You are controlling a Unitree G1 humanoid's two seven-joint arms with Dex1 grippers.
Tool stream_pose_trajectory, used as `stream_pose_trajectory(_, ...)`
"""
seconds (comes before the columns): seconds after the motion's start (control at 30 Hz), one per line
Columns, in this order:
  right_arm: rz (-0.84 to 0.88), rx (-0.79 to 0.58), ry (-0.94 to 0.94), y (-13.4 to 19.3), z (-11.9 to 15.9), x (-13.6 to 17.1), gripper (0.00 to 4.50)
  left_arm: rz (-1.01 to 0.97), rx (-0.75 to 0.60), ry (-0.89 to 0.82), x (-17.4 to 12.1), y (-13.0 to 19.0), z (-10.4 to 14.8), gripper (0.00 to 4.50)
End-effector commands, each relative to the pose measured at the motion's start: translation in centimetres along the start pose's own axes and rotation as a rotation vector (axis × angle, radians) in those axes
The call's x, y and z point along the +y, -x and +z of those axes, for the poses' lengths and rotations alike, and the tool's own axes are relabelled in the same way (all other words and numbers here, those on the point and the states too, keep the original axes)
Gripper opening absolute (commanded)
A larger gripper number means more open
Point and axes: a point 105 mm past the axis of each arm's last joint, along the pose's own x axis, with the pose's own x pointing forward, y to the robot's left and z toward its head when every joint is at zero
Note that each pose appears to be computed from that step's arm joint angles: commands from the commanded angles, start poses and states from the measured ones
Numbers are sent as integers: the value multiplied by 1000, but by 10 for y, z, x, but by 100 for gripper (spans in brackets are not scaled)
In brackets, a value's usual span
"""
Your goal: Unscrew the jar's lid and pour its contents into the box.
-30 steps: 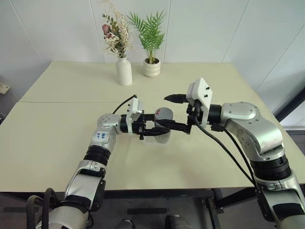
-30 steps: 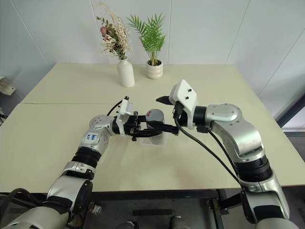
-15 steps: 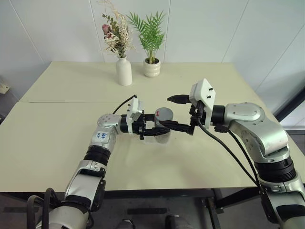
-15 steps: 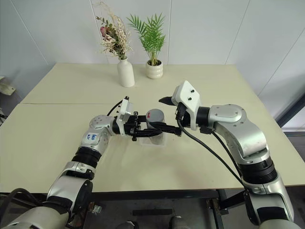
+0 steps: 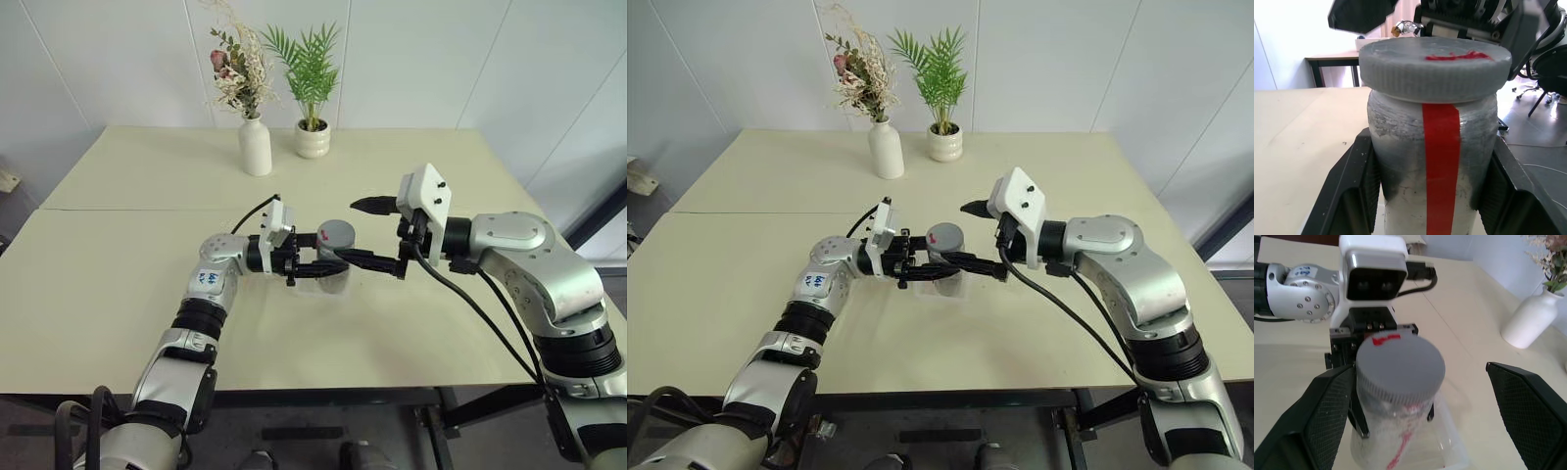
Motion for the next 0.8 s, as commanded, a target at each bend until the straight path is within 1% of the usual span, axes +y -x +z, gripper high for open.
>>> stream_pose_trajectory(0.03,-119,-2,30,18,7,-21,448,-51,-19,-80,0,-6,20,215)
stream_pose_trajectory(0.27,-133,6,31,22,5,-23,448,-53,-19,-80,-1,-5,20,215)
stream_pose_trajectory(0.43,-106,10,30,23,5,-17,448,-55,-18,-79,-1,-5,19,215)
stream_pose_trajectory(0.63,35,40,-4,26,0,15,448,-48,-13,-77,0,-4,18,215)
stream_pose_trajectory(0.8,66,67,-12,28,-4,23,448,-46,-11,-81,1,-4,18,215)
